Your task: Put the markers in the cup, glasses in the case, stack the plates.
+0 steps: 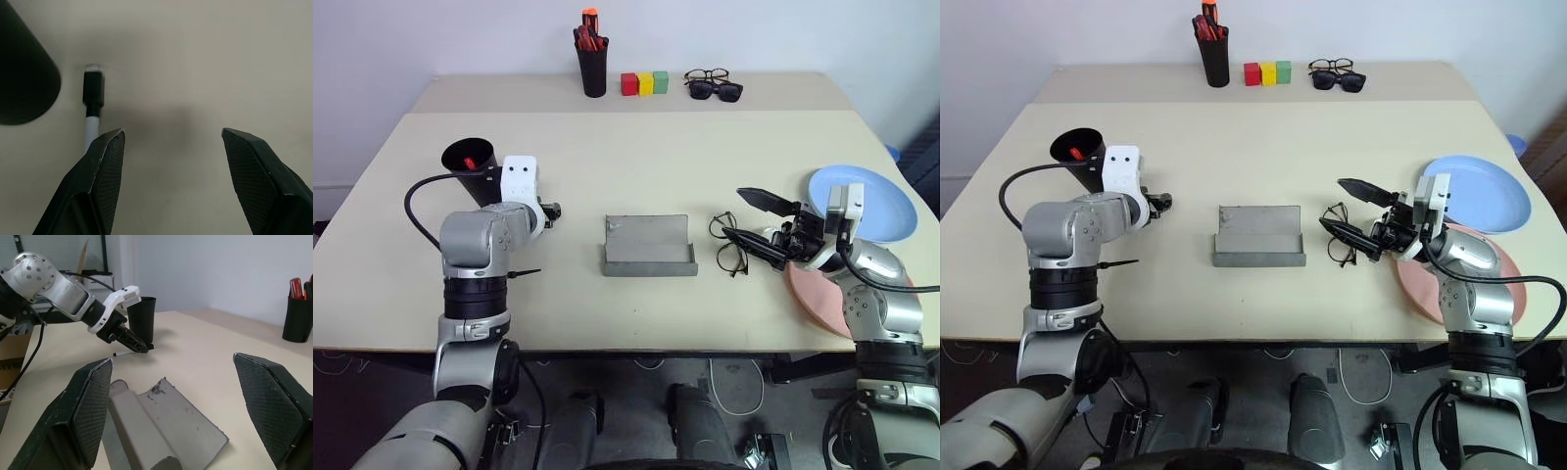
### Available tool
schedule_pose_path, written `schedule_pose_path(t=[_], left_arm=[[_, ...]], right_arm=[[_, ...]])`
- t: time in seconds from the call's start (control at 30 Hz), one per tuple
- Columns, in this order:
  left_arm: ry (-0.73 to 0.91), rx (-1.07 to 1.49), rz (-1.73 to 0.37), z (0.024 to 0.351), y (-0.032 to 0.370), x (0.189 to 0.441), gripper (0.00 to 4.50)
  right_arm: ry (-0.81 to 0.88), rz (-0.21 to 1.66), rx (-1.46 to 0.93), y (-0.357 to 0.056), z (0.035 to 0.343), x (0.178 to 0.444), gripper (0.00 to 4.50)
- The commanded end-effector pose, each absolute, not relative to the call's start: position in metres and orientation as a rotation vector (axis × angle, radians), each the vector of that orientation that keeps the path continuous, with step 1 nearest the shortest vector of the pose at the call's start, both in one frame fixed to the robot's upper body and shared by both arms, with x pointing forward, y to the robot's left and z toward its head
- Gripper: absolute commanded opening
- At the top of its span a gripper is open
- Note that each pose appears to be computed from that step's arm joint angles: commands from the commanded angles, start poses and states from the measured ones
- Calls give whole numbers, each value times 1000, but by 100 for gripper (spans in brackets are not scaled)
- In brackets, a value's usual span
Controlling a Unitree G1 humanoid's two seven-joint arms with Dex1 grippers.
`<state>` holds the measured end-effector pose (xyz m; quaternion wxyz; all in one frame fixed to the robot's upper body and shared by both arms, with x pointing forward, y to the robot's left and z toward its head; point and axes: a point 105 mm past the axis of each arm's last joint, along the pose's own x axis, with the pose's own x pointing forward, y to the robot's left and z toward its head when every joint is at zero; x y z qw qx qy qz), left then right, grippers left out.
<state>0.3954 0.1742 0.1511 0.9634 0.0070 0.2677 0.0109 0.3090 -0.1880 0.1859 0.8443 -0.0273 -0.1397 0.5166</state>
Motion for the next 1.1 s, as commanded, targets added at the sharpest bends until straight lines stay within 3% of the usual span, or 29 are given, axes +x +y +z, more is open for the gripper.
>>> schedule_pose_path(t=[0.03,0.5,1.03,1.1], left_arm=[[522,17,89,162,185,400,318],[525,36,184,170,215,415,318],[654,-74,223,131,210,429,318],[685,-92,223,126,208,429,268]], right_arm=[[-356,1077,-104,-191,201,304,405],[-354,1051,-103,-195,199,299,405],[-354,1015,-114,-200,200,293,405],[-352,1010,-115,-201,200,292,405]])
